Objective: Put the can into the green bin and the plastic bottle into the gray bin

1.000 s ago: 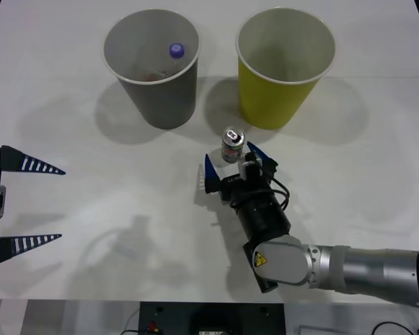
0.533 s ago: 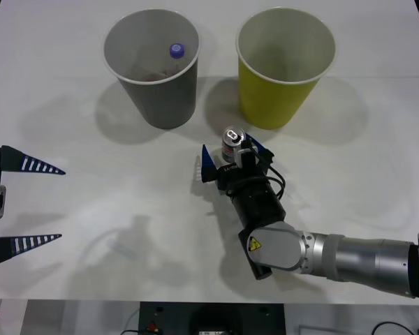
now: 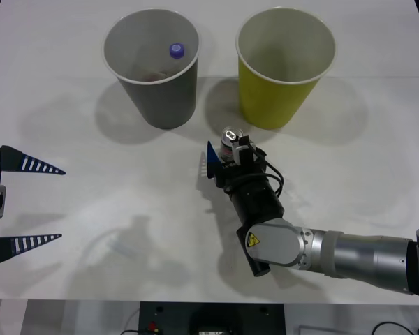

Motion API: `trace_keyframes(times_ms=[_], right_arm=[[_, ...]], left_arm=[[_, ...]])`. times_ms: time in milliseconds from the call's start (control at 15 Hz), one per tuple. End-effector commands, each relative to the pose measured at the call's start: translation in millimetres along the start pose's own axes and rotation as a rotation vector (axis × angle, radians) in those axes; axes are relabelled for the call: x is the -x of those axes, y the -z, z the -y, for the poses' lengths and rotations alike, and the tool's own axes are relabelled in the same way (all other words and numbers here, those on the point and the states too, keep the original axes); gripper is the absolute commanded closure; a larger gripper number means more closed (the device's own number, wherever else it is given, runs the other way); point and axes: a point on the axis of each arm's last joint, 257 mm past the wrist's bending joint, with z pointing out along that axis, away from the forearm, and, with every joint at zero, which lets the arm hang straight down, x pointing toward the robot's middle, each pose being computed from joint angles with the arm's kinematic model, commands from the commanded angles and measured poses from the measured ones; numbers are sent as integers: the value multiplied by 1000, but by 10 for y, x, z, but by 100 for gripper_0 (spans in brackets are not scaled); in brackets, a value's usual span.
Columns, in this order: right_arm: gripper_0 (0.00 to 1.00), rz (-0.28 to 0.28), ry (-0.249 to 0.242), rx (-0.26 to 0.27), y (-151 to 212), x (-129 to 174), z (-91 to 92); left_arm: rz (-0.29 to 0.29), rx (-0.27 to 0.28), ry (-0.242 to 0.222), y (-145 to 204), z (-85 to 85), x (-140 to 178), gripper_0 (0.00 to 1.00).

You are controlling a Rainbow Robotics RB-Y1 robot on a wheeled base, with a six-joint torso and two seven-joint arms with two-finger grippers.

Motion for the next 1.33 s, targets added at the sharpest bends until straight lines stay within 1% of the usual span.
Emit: trace_keyframes(times_ms=[67, 333, 600, 733, 933, 1000, 1067, 1133, 1333], right_arm=[[100, -1, 5, 0, 0, -5, 3], [100, -4, 7, 0, 8, -17, 0], [100, 4, 4, 24, 71, 55, 0], [100, -4, 14, 70, 112, 119, -12], [100, -22, 82, 166, 173, 226, 72], [100, -34, 102, 194, 203, 224, 69], [100, -45, 154, 227, 227, 262, 84], [100, -65, 192, 256, 256, 273, 135], [100, -108, 271, 358, 387, 369, 207]], left_arm=[[0, 0, 0, 0, 0, 0, 0], [0, 0, 0, 0, 0, 0, 0], [0, 0, 0, 0, 0, 0, 0], [0, 0, 0, 0, 0, 0, 0], [0, 0, 0, 0, 0, 0, 0], [0, 0, 0, 0, 0, 0, 0], [0, 0, 0, 0, 0, 0, 0], [0, 0, 0, 0, 0, 0, 0], [0, 0, 0, 0, 0, 0, 0]])
